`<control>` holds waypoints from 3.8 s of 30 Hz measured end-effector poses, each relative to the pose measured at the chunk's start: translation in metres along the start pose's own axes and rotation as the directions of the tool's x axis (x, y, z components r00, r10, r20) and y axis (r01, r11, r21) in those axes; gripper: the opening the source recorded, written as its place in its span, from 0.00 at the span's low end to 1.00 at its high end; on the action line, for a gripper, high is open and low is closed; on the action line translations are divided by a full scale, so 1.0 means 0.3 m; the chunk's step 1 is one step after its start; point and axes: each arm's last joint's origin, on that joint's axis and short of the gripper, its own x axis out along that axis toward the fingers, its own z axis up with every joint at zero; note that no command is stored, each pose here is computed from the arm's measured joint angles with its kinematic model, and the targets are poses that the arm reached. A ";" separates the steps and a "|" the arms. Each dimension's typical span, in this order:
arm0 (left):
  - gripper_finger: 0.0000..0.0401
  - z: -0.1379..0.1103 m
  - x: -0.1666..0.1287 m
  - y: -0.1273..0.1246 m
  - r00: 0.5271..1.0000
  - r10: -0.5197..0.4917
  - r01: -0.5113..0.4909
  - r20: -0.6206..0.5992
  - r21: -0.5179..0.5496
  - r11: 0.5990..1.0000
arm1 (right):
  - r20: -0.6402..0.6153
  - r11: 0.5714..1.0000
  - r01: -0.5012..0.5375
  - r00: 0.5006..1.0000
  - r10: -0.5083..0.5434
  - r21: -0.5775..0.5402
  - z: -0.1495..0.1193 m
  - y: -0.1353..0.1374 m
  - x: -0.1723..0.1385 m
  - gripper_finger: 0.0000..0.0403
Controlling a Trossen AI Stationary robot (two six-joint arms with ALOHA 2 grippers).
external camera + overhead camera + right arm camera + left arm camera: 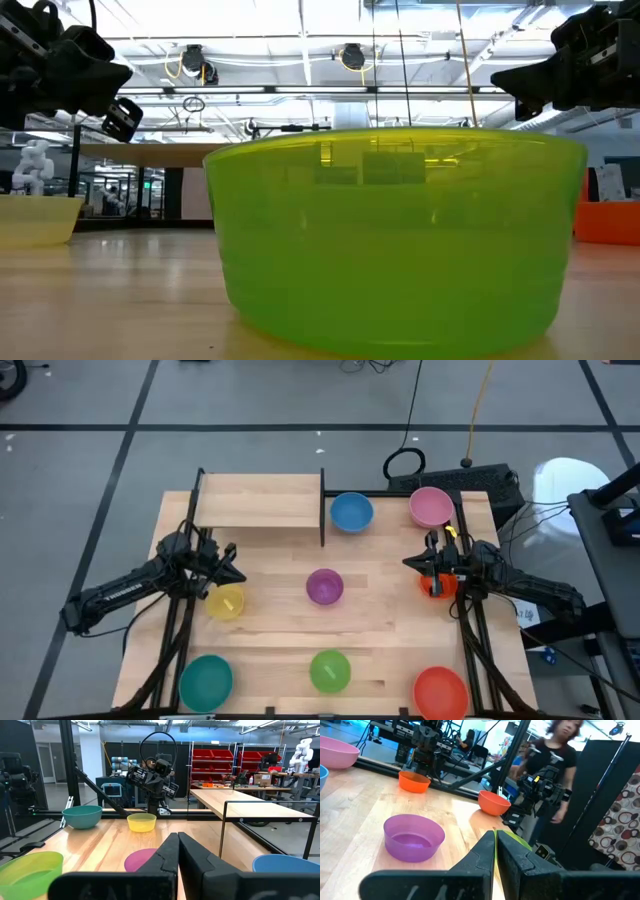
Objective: Place and stack bowls onto a shelf
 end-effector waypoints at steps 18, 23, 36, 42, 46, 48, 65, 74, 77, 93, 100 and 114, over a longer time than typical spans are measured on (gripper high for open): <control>0.05 0.000 0.000 0.000 1.000 0.000 0.000 0.000 0.001 1.000 | 0.000 1.000 0.000 1.000 0.000 0.000 0.000 0.000 0.000 0.00; 0.05 0.000 0.000 0.000 1.000 0.000 0.000 0.000 0.000 1.000 | 0.000 1.000 0.000 1.000 0.000 0.000 0.000 0.000 0.000 0.00; 0.05 0.000 0.000 0.000 1.000 0.000 0.000 0.000 0.000 1.000 | 0.000 1.000 0.000 1.000 0.000 0.000 0.000 0.000 0.000 0.00; 0.05 0.000 0.000 0.000 1.000 0.000 0.000 0.000 0.000 1.000 | 0.000 1.000 0.000 1.000 0.000 0.000 0.000 0.000 0.000 0.00; 0.05 0.000 0.000 0.000 1.000 0.000 0.000 0.000 0.000 1.000 | 0.000 1.000 0.000 1.000 0.000 0.016 0.000 0.000 0.000 0.00; 0.05 0.000 0.000 0.000 1.000 0.000 0.000 0.000 -0.003 1.000 | 0.000 1.000 0.000 1.000 0.000 0.024 0.000 0.000 0.000 0.00; 0.05 0.012 -0.001 0.012 0.986 0.147 -0.150 0.076 0.025 0.988 | 0.000 1.000 0.000 1.000 0.000 -0.008 0.000 0.000 0.000 0.00; 0.05 0.014 -0.002 0.016 0.979 0.181 -0.188 0.091 0.070 0.980 | 0.009 1.000 0.000 1.000 0.000 -0.011 0.003 0.000 0.000 0.00; 0.01 0.014 -0.002 0.015 0.980 0.179 -0.185 0.090 0.069 0.980 | 0.035 1.000 0.000 0.999 0.000 -0.018 0.011 0.000 0.000 0.00; 0.29 0.042 -0.004 0.004 0.974 0.157 -0.144 0.165 -0.087 0.986 | 0.077 1.000 0.000 0.997 0.002 -0.031 0.026 0.001 -0.001 0.00; 0.33 0.171 -0.021 -0.068 0.938 0.070 -0.117 0.339 0.120 0.986 | 0.123 0.999 0.002 0.992 0.004 -0.045 0.041 0.001 -0.003 0.00; 0.28 0.478 -0.008 -0.157 0.927 0.365 -0.363 -0.089 0.038 0.931 | 0.094 0.996 -0.012 0.996 0.003 0.094 0.035 0.001 -0.002 0.00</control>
